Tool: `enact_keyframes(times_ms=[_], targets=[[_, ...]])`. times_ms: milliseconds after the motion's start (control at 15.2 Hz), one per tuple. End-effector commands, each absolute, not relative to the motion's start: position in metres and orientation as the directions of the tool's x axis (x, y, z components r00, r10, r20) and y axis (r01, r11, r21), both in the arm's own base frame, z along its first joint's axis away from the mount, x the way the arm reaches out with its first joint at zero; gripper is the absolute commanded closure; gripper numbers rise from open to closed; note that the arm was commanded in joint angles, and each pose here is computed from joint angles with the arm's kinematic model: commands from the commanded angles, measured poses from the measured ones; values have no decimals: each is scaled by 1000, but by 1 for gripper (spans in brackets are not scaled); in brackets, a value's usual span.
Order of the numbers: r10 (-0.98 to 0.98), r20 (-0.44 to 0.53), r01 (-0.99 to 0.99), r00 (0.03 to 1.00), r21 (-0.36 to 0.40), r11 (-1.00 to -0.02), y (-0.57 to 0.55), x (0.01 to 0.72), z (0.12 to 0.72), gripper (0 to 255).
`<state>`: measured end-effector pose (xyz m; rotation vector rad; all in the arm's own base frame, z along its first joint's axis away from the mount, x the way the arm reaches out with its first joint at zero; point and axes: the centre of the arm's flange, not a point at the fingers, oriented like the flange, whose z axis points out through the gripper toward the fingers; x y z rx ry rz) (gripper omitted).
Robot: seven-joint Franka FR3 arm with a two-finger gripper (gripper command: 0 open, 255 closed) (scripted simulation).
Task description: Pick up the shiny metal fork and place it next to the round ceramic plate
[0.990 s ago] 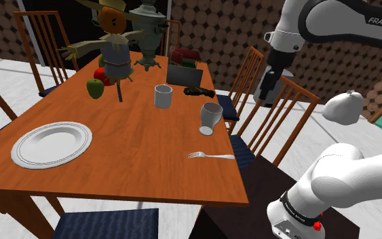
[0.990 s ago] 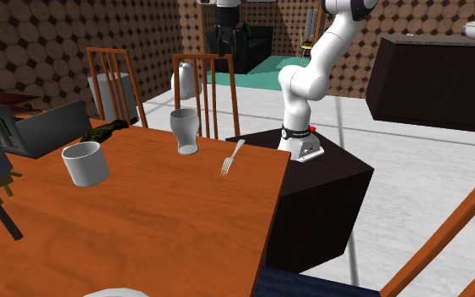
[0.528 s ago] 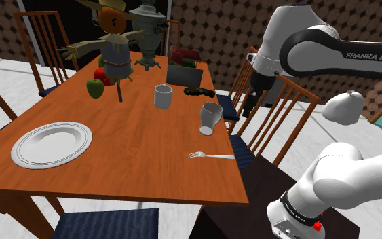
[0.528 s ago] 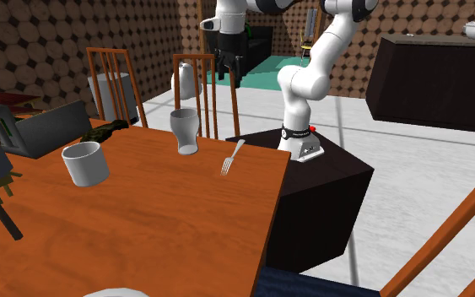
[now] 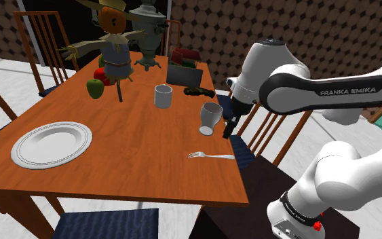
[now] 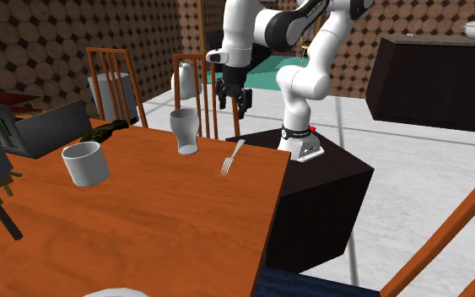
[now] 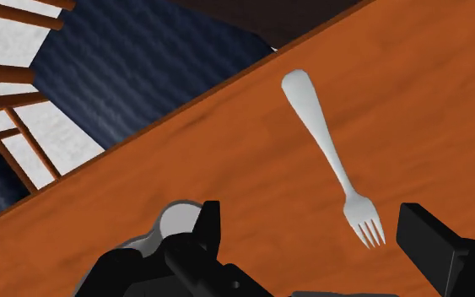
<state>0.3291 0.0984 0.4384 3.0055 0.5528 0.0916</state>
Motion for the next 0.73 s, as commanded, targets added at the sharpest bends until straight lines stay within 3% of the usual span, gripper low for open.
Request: enact_keyframes(times_ms=[0,660], targets=[[383,61,376,922,94,-922,109,332,417,0],[472,116,463,874,98,-881,165,339,329,0]])
